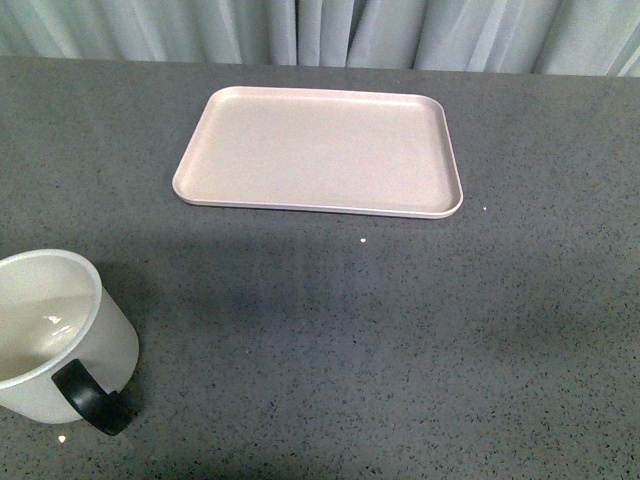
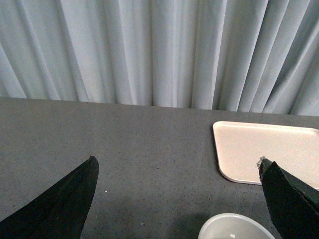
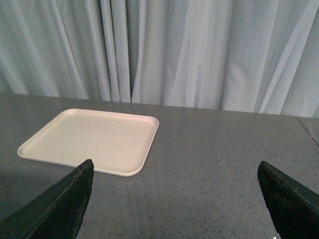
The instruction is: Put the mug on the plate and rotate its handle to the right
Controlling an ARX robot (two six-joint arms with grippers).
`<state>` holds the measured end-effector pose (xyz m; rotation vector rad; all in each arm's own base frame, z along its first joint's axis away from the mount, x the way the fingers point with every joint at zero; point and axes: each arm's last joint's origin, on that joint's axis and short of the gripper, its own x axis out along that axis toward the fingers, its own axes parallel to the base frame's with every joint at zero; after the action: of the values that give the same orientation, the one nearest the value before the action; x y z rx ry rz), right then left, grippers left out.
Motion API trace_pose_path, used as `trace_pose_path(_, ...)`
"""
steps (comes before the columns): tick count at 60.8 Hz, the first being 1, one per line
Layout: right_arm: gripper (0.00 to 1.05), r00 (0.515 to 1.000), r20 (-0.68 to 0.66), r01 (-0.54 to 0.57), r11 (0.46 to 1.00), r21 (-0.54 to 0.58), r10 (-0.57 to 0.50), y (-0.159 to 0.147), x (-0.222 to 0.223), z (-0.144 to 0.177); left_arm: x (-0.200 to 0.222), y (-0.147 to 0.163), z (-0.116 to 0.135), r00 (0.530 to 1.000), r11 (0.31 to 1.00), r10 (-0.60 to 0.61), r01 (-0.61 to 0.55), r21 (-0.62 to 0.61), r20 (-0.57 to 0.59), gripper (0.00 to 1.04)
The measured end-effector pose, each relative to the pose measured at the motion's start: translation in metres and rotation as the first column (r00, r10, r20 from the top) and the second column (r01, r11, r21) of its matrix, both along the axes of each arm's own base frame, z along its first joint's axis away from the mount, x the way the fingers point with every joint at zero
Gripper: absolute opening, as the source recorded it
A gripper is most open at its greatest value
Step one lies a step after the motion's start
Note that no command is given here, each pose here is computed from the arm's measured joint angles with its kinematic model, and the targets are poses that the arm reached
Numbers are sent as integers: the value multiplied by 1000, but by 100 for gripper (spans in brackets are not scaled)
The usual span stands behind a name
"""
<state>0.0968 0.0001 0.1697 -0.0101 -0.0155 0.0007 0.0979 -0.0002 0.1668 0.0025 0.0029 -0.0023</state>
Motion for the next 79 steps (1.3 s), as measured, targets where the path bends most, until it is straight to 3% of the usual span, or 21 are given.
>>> trace_pose_path(24, 96, 1000, 0, 0, 1000, 0, 0, 0, 0, 0, 0, 0, 0, 1000, 1000, 0, 0, 0, 0, 95)
trace_pose_path(27, 96, 1000, 0, 0, 1000, 0, 0, 0, 0, 0, 0, 0, -1, 995, 999, -42, 42, -2, -95, 95)
trace_pose_path(32, 96, 1000, 0, -1, 1000, 0, 1, 0, 0, 0, 4, -1, 4, 914, 993, -115, 107, -42, -390, 95)
trace_pose_path(36, 96, 1000, 0, -1, 1000, 0, 1, 0, 0, 0, 13, -1, 9, 870, 991, -134, 130, -41, -474, 95)
trace_pose_path(50, 96, 1000, 0, 0, 1000, 0, 0, 0, 0, 0, 60, -5, 29, 838, 962, -177, 257, 87, -516, 95)
trace_pose_path(64, 96, 1000, 0, 0, 1000, 0, 0, 0, 0, 0, 101, -31, 7, 693, 858, -284, 492, 148, -662, 95)
trace_pose_path(79, 96, 1000, 0, -1, 1000, 0, 1, 0, 0, 0, 126, -39, -13, 611, 817, -282, 557, 149, -740, 95)
